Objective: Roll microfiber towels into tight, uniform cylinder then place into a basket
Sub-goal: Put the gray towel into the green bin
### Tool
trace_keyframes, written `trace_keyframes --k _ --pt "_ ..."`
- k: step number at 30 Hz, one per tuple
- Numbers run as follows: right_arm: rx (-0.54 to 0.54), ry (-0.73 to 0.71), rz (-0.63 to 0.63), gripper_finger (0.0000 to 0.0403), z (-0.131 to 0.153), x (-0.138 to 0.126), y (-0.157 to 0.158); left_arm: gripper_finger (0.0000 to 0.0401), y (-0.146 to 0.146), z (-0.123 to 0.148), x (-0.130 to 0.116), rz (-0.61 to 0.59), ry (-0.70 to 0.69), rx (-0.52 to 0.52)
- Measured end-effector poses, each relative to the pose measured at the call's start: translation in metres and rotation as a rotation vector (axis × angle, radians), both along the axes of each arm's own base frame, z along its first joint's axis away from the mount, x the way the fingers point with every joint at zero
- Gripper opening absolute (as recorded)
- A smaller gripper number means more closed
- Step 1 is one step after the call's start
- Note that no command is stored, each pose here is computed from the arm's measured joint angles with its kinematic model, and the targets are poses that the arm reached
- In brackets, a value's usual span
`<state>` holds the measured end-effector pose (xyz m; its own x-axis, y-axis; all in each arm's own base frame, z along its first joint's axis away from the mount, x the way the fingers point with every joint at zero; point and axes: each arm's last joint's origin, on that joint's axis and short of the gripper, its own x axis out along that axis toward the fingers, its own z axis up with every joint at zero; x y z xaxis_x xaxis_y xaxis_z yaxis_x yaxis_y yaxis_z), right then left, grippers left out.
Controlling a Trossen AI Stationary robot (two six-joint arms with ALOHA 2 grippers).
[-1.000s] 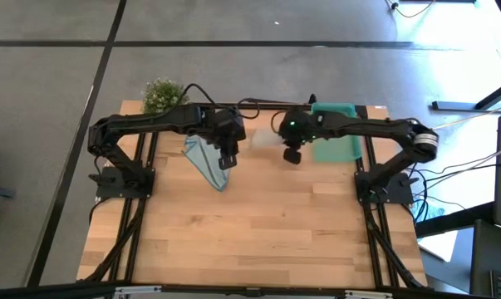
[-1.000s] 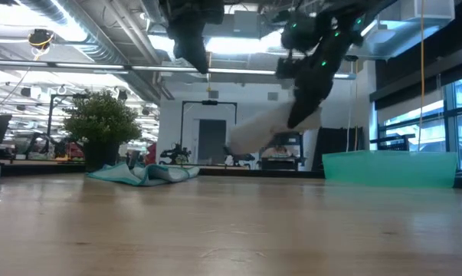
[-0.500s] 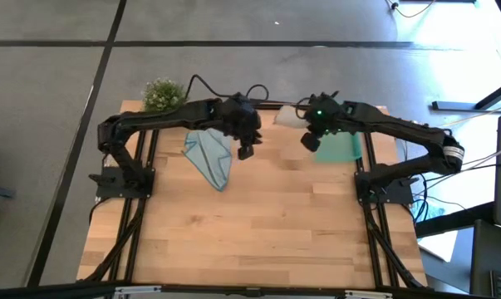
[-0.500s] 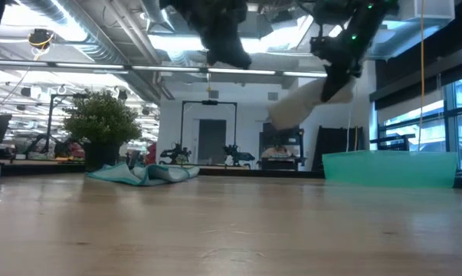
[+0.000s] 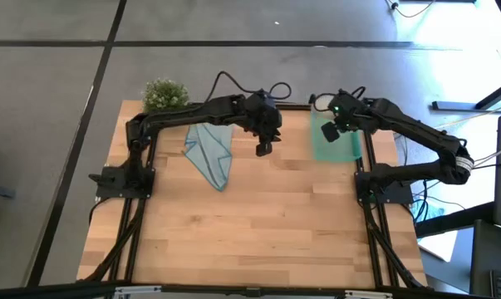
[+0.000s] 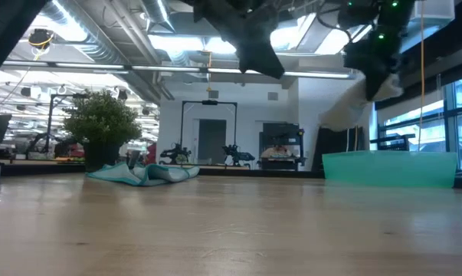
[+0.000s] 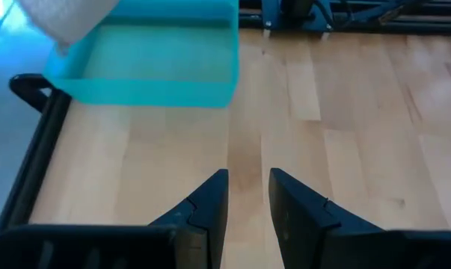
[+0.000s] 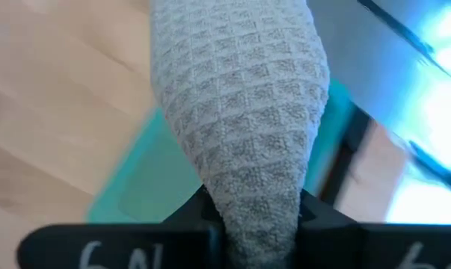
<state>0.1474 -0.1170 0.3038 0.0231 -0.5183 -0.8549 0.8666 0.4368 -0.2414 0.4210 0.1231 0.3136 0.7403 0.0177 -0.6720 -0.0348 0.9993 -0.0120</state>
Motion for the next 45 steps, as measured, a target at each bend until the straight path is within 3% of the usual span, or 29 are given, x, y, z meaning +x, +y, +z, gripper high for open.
trace_keyframes --k 4,9,20,26,42,45 --pt "0.002 0.030 -0.119 0.0048 -0.003 -0.012 0.003 0.0092 0.002 0.005 0.005 -0.026 -0.015 0.035" --pt "-0.001 0.075 -0.253 0.0048 -0.036 -0.023 0.004 0.0092 0.000 0.008 0.007 -0.104 -0.039 0.097" --pt "-0.006 0.011 -0.325 0.0048 -0.094 -0.030 -0.002 0.0092 0.004 0.010 0.023 -0.124 -0.190 0.157" --pt "-0.024 -0.008 -0.337 0.0048 -0.119 -0.034 -0.004 0.0092 0.004 0.004 0.023 -0.138 -0.158 0.126" --pt "0.058 -0.033 -0.360 0.0048 -0.148 -0.043 0.002 0.0092 0.003 0.003 0.022 -0.140 -0.149 0.121" --pt "0.055 -0.037 -0.361 0.0074 -0.148 -0.042 0.001 0.0092 0.002 0.003 0.022 -0.140 -0.147 0.120"
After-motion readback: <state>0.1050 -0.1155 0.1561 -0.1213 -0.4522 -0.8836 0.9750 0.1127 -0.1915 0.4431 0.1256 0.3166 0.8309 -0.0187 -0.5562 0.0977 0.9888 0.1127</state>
